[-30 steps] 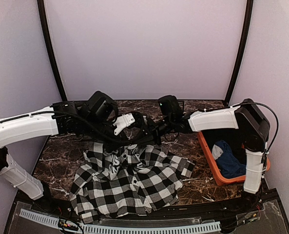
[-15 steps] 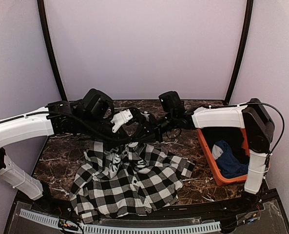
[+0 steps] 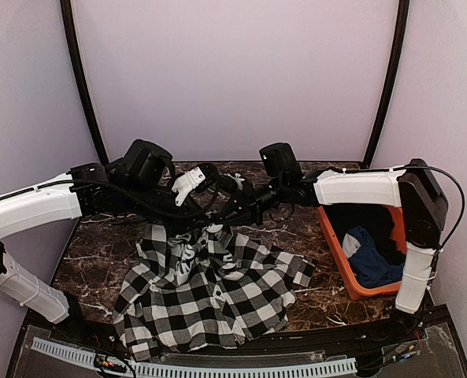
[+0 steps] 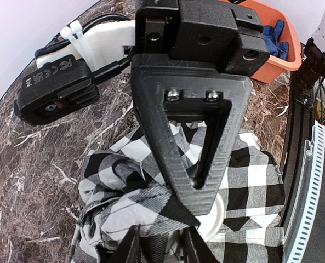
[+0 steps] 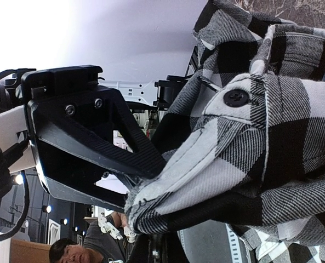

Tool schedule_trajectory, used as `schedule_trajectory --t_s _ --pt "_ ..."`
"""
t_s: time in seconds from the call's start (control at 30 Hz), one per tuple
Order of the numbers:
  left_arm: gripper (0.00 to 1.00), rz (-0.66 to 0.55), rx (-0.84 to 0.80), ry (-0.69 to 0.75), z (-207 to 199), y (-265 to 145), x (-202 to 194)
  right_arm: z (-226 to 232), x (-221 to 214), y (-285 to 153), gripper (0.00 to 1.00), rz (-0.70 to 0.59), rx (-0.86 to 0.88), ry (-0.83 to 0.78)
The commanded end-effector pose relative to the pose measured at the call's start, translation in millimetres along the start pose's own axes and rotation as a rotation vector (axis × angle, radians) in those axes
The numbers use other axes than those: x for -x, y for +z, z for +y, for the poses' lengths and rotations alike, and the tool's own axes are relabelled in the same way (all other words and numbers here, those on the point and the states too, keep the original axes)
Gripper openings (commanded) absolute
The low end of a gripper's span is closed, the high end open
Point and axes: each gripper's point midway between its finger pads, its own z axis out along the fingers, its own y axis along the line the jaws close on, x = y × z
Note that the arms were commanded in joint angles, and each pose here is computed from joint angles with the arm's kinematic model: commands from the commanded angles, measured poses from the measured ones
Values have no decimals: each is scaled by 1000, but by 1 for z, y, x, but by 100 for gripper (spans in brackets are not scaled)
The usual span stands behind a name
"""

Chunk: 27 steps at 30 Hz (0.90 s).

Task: Pin the brooch onto the clothing
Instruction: Pin the brooch to the flattened clothing.

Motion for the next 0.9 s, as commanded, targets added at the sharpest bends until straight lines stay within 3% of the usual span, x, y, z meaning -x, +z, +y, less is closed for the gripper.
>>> schedule_trajectory --t_s 0.0,0.2,0.53,0.63,0.87 --pt "28 189 -70 -35 -13 15 -54 98 1 -17 0 -27 109 -381" --pt "31 161 -50 -50 -5 12 -49 92 -2 -17 0 -20 101 -373" --pt "52 35 -34 -82 0 -7 -29 78 -2 -18 0 -38 80 -351" --pt "55 12 7 -88 7 -13 -26 76 -2 -20 0 -44 76 -347" --pt "72 -51 152 -129 33 -28 -21 68 -1 -20 0 -50 58 -332"
